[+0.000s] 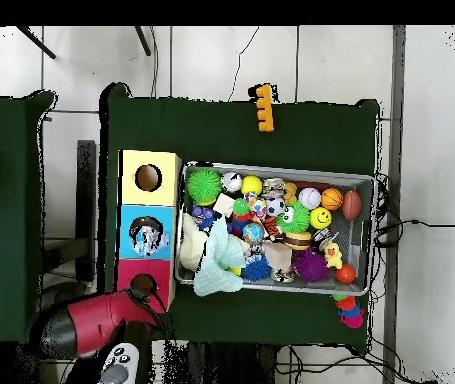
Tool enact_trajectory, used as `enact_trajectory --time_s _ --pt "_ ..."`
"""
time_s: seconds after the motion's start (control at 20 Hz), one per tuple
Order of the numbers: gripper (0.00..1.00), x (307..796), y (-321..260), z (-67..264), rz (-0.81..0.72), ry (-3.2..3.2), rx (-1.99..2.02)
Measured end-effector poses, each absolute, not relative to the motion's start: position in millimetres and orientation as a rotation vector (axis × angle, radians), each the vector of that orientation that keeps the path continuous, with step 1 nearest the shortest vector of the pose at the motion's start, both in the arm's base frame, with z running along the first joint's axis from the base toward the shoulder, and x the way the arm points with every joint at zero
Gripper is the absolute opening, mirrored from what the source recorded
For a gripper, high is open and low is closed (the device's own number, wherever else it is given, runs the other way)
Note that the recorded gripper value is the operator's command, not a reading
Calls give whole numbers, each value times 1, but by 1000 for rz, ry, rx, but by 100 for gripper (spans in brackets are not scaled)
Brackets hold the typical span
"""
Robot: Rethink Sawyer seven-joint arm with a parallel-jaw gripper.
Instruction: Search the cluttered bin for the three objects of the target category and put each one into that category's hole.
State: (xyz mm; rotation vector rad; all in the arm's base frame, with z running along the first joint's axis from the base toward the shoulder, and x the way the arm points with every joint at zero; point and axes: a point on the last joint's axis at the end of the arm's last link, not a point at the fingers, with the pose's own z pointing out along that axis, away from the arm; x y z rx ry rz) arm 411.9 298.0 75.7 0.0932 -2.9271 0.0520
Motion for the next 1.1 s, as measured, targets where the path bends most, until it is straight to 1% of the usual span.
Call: enact_trajectory --time_s 0.35,0.65,1.1 --pt "0 424 290 105 43 -2926 51" --pt "0 433 278 116 38 -2905 -1" --pt "0 468 268 129 28 -2903 -51"
